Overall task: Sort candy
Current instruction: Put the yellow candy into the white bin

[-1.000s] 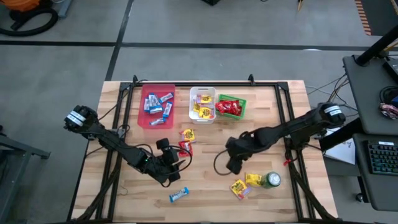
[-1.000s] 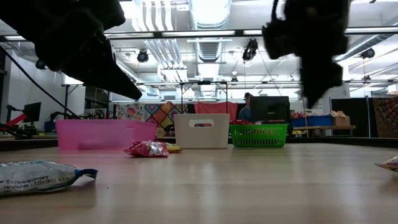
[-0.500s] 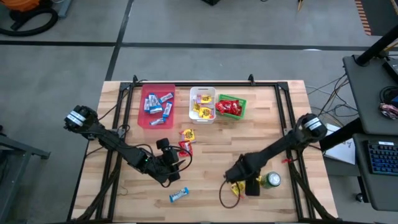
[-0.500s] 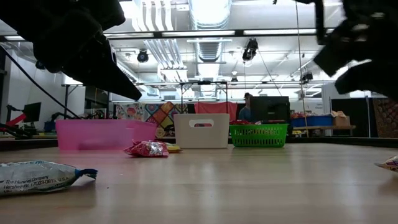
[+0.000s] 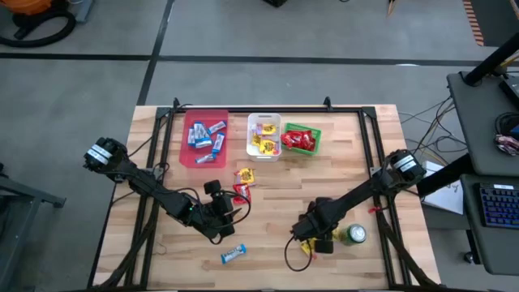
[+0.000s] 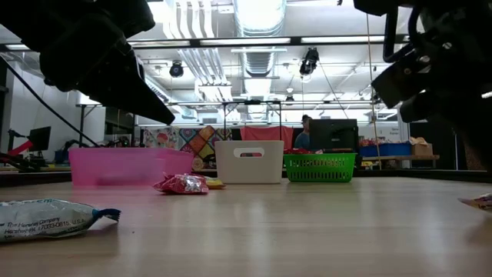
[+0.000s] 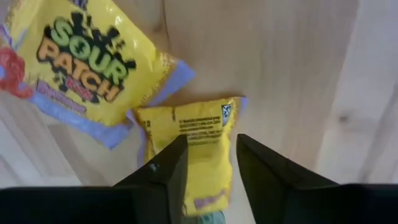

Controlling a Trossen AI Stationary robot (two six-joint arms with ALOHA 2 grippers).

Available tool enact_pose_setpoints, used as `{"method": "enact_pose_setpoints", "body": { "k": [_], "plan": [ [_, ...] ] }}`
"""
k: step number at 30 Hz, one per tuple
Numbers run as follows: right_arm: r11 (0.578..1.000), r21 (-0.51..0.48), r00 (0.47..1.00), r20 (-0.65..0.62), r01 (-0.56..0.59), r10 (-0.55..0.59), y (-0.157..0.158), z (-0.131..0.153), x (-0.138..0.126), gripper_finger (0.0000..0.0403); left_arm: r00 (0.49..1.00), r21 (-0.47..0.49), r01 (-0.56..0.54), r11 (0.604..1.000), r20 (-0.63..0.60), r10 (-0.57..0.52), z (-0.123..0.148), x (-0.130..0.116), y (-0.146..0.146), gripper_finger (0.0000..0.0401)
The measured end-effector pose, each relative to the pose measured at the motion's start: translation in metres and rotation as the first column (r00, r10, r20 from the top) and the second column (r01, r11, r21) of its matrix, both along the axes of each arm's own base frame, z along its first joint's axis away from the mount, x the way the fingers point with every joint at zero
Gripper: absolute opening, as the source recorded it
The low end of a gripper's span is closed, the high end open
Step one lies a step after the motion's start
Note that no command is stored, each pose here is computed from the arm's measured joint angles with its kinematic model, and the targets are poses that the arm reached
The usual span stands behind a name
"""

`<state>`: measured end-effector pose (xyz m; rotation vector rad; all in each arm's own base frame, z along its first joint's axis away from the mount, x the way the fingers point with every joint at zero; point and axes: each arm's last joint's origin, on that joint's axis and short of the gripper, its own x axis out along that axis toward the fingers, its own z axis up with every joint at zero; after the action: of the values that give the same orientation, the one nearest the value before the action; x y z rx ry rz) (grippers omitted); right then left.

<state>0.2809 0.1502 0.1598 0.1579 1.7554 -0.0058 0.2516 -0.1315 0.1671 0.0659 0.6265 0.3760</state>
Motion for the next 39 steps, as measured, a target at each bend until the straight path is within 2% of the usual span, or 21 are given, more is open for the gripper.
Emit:
{"method": "enact_pose_setpoints", "body": {
  "k": [5, 11, 16, 20, 23, 26, 28, 32, 33, 37, 39],
  "plan": [
    [1.000, -0.003, 1.000, 0.027, 0.013, -0.013, -0.001, -0.007, -0.001, 0.0097, 1.000, 0.003, 0.002, 1.000, -0.002, -0.002, 0.000, 0.000, 0.000, 0.0204],
    [0.999, -0.041, 1.000, 0.023, 0.010, -0.009, -0.009, -0.011, -0.002, 0.0019, 1.000, 0.007, 0.004, 1.000, -0.004, -0.004, 0.000, 0.000, 0.000, 0.0204],
    [0.997, -0.073, 0.995, 0.095, -0.012, 0.019, -0.017, 0.000, 0.001, 0.0009, 1.000, 0.012, 0.006, 1.000, -0.013, -0.006, -0.001, -0.001, 0.000, 0.0204],
    [0.995, -0.104, 0.977, 0.213, 0.010, 0.013, -0.028, 0.021, 0.002, 0.0008, 0.999, 0.031, 0.010, 0.999, -0.045, -0.009, -0.002, -0.004, 0.001, 0.0204],
    [0.995, -0.089, 0.939, 0.345, 0.044, -0.010, -0.037, 0.040, 0.002, 0.0008, 0.997, 0.048, 0.021, 0.999, -0.073, -0.017, -0.002, -0.008, 0.001, 0.0204],
    [0.995, -0.085, 0.867, 0.498, 0.053, -0.003, -0.044, 0.059, 0.002, 0.0008, 0.997, 0.051, 0.026, 0.998, -0.077, -0.022, 0.001, -0.011, 0.001, 0.0204],
    [0.994, -0.102, 0.792, 0.609, 0.046, 0.026, -0.048, 0.068, 0.002, 0.0008, 0.997, 0.048, 0.027, 0.999, -0.072, -0.023, 0.003, -0.011, 0.001, 0.0204],
    [0.988, -0.131, 0.610, 0.791, 0.079, 0.056, -0.060, 0.081, 0.001, 0.0008, 0.997, 0.046, 0.026, 0.999, -0.068, -0.023, 0.004, -0.012, 0.001, 0.0204],
    [0.988, -0.120, 0.587, 0.809, 0.093, 0.043, -0.064, 0.081, 0.001, 0.0008, 0.997, 0.047, 0.026, 0.999, -0.069, -0.023, 0.004, -0.012, 0.001, 0.0204],
    [0.982, -0.061, 0.601, 0.797, 0.177, -0.059, -0.079, 0.071, -0.001, 0.0009, 0.997, 0.044, 0.023, 0.999, -0.070, -0.020, 0.003, -0.012, 0.000, 0.0204],
    [0.984, -0.057, 0.622, 0.781, 0.170, -0.063, -0.080, 0.064, -0.001, 0.0009, 0.997, 0.043, 0.023, 0.999, -0.070, -0.020, 0.003, -0.012, 0.000, 0.0204]
  ]
}}
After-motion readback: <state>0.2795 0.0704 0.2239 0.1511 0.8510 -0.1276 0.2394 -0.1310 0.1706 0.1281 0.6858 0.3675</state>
